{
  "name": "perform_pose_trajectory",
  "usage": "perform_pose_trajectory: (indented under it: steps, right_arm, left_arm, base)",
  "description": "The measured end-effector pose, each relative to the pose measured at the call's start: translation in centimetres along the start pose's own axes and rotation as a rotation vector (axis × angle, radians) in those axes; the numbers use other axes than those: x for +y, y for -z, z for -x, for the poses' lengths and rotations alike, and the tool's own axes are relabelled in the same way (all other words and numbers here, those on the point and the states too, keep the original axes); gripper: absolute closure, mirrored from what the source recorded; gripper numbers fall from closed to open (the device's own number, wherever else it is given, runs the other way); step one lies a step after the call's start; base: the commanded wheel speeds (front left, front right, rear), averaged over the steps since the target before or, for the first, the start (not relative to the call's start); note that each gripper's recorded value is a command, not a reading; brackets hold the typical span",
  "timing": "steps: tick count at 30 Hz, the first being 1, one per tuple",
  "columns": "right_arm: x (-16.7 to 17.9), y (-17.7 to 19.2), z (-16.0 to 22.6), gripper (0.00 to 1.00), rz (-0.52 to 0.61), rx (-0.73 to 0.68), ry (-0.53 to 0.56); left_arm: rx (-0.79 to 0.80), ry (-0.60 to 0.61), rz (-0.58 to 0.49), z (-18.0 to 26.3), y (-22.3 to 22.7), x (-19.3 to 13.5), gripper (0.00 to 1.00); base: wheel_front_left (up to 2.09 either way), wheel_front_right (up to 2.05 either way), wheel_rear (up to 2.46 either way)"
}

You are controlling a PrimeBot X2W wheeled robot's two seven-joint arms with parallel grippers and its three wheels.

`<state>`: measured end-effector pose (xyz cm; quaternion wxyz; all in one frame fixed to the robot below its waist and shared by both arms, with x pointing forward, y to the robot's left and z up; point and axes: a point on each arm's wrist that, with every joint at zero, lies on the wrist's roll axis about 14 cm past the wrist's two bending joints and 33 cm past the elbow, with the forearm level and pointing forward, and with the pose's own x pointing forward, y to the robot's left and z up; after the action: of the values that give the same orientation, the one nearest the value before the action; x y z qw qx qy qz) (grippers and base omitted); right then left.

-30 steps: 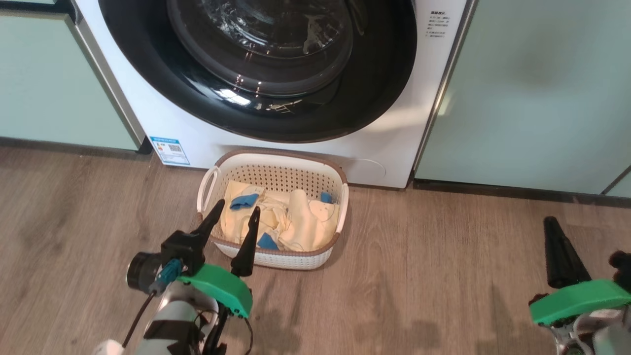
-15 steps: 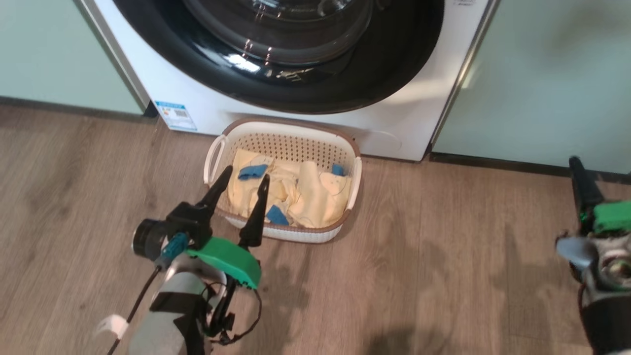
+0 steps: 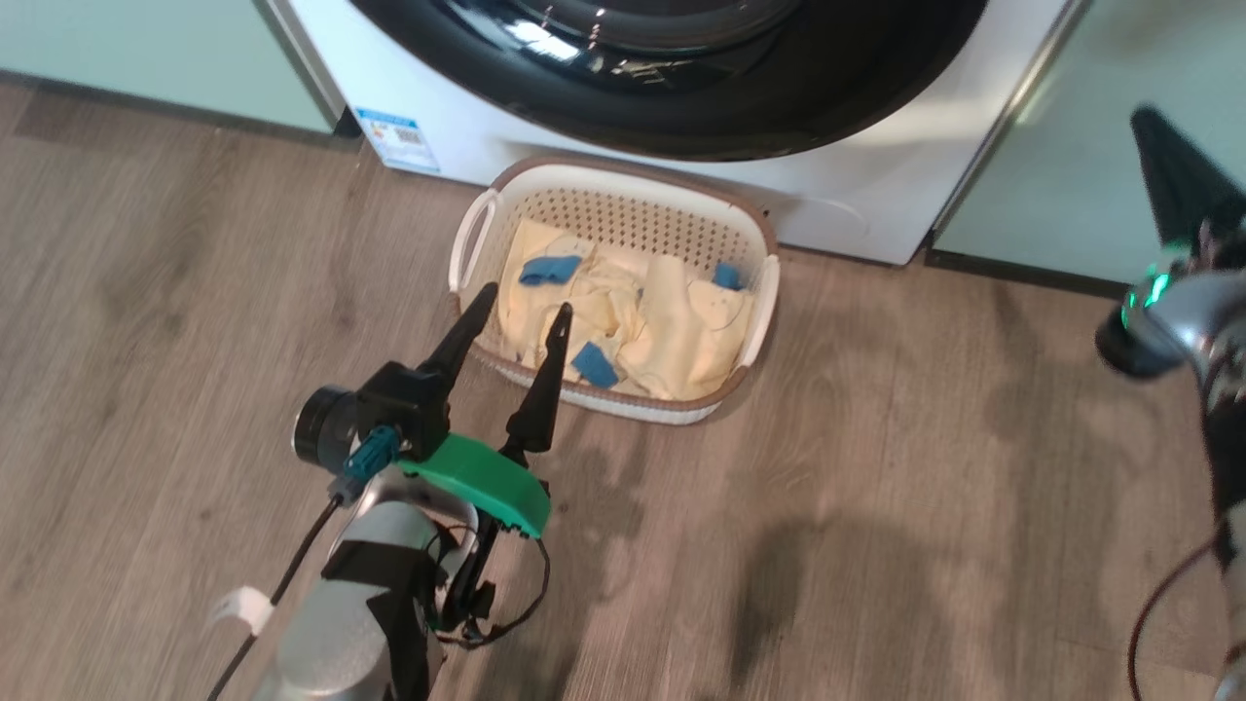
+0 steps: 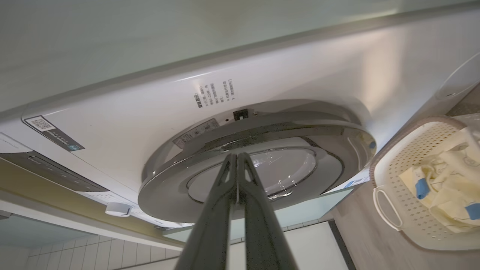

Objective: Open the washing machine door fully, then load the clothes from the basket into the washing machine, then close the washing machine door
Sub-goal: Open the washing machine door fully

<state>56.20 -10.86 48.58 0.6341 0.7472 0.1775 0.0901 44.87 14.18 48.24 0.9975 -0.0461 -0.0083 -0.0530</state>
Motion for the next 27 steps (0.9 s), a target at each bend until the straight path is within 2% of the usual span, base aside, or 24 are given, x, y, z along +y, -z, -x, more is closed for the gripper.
perform_pose_trajectory:
  steps: [8,12,17,27]
  right_arm:
    - [3.1,0.8,-4.5,1.00,-0.030,0.082,-0.051]
    - [4.6,1.7,-6.7,1.00,-0.007,0.135,-0.066]
    - [5.1,2.6,-9.2,1.00,0.059,0.189,-0.041]
    - [5.5,4.8,-12.0,1.00,0.104,0.267,-0.015]
  left_arm:
    - [0.005,-0.018,-0.004,-0.6,0.3,0.8,0.00]
    - [0.016,-0.029,0.005,-0.7,0.8,1.2,0.00]
    - [0.034,-0.021,-0.006,-1.0,1.5,1.2,0.00]
    - [0.059,-0.036,-0.002,-0.9,2.4,1.7,0.00]
  base:
    - [0.00,0.00,0.00]
    - [0.00,0.00,0.00]
    - [0.00,0.00,0.00]
    - [0.00,0.00,0.00]
